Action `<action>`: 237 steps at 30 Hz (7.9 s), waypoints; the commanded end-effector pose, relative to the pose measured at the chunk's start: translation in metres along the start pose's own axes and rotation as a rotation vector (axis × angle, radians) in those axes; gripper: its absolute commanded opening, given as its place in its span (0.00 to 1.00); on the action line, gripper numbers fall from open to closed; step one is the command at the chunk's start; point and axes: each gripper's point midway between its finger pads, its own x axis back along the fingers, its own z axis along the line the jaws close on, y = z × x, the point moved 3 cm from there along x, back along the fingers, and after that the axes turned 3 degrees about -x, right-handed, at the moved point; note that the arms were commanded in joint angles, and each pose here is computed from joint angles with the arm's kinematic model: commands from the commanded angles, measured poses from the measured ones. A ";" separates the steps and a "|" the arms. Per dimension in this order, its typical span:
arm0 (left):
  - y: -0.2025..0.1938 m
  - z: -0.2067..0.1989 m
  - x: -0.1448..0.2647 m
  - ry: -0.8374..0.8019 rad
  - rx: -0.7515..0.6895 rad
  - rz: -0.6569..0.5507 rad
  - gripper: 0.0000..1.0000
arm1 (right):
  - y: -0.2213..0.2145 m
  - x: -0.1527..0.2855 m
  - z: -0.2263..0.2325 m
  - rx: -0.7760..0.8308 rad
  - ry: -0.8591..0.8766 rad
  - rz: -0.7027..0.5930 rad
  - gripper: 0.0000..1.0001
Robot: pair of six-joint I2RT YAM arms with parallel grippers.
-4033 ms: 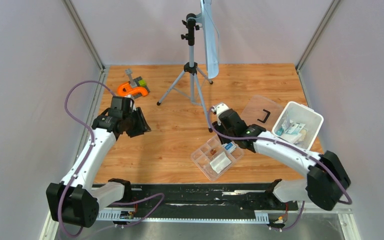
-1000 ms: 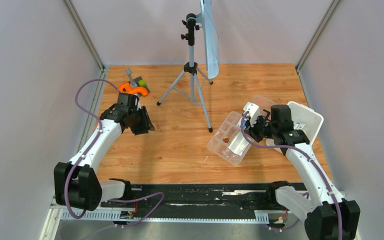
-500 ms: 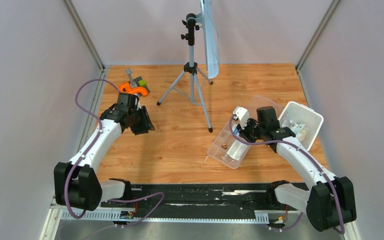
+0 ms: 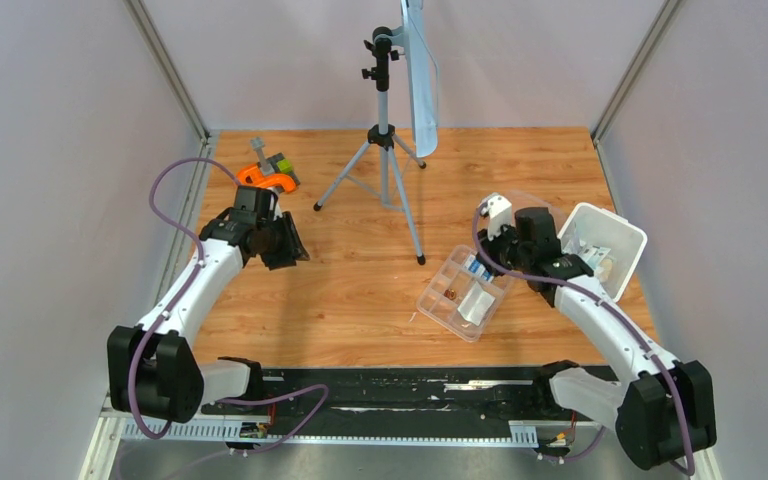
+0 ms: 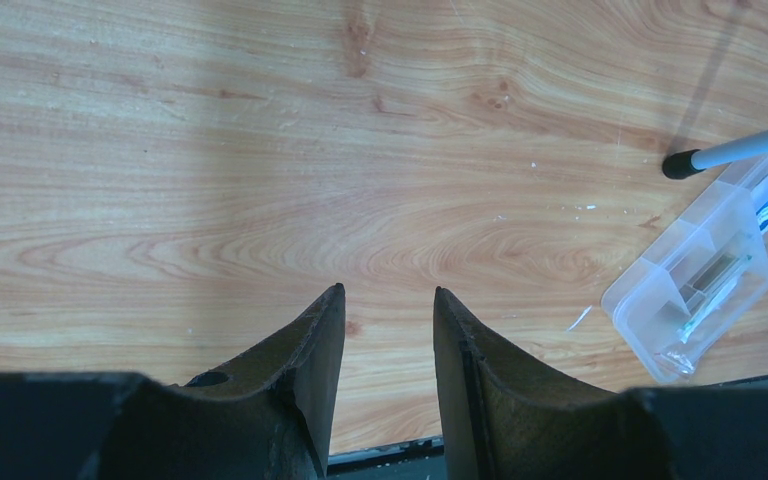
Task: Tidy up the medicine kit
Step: Place the medicine box compartment at the center of the board, then pick up the medicine box compartment at the center of the board, then place the medicine box compartment inside the medicine box.
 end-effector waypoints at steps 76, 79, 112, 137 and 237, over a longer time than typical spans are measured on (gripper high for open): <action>0.001 0.004 0.007 0.000 -0.026 -0.043 0.46 | -0.046 -0.060 0.037 -1.190 -0.550 0.458 0.24; 0.000 0.004 0.006 -0.002 -0.024 -0.039 0.46 | -0.047 -0.062 0.038 -1.182 -0.541 0.459 0.24; -0.002 0.005 0.005 -0.004 -0.022 -0.034 0.45 | -0.078 -0.072 0.055 -1.019 -0.481 0.587 0.19; 0.002 0.001 0.008 -0.015 -0.027 -0.035 0.45 | -0.063 -0.068 0.062 -0.958 -0.503 0.532 0.00; 0.003 0.000 0.003 -0.023 -0.046 -0.032 0.45 | -0.014 0.137 -0.135 -1.117 -0.762 0.213 0.00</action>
